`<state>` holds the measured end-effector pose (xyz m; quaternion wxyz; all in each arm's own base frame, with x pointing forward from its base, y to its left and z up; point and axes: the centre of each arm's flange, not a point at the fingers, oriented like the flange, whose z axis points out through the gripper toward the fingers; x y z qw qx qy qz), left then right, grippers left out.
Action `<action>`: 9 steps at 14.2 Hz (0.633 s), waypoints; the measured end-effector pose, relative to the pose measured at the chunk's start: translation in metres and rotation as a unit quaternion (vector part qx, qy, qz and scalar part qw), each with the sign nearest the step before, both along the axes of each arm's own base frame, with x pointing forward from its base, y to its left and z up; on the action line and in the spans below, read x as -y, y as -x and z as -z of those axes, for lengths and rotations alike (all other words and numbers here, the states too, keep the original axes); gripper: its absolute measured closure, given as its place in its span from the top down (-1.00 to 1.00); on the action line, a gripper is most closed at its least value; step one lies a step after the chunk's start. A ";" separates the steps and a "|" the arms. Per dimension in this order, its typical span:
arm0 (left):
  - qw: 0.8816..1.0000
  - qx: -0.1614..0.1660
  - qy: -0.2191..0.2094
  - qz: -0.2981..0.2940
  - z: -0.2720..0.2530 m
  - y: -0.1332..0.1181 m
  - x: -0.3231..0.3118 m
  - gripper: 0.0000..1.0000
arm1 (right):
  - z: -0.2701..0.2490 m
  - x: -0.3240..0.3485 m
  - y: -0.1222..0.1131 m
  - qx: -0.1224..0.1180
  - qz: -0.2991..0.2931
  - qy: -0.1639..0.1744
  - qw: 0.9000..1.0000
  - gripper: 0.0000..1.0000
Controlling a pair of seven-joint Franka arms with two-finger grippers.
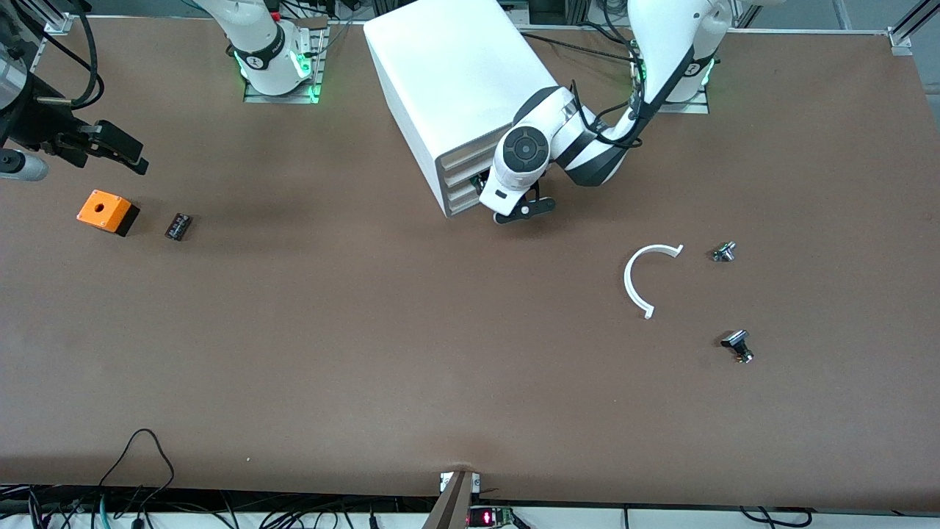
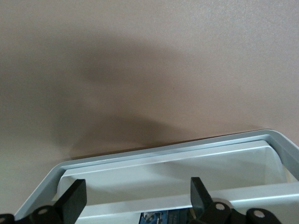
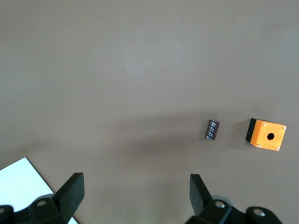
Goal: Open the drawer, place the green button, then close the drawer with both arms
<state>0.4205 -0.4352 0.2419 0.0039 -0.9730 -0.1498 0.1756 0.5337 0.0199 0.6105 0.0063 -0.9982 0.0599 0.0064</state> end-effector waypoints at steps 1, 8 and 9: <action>1.000 0.002 0.001 -0.001 -0.003 -0.002 -0.001 0.96 | 0.000 0.000 0.000 0.000 -0.001 0.000 1.000 1.00; 0.997 0.050 -0.004 0.064 -0.100 -0.088 -0.079 0.96 | -0.001 0.000 0.000 0.001 -0.020 0.000 1.000 1.00; 0.994 0.061 -0.019 0.092 -0.118 -0.099 -0.097 0.96 | -0.001 0.000 0.000 0.001 -0.021 0.000 1.000 1.00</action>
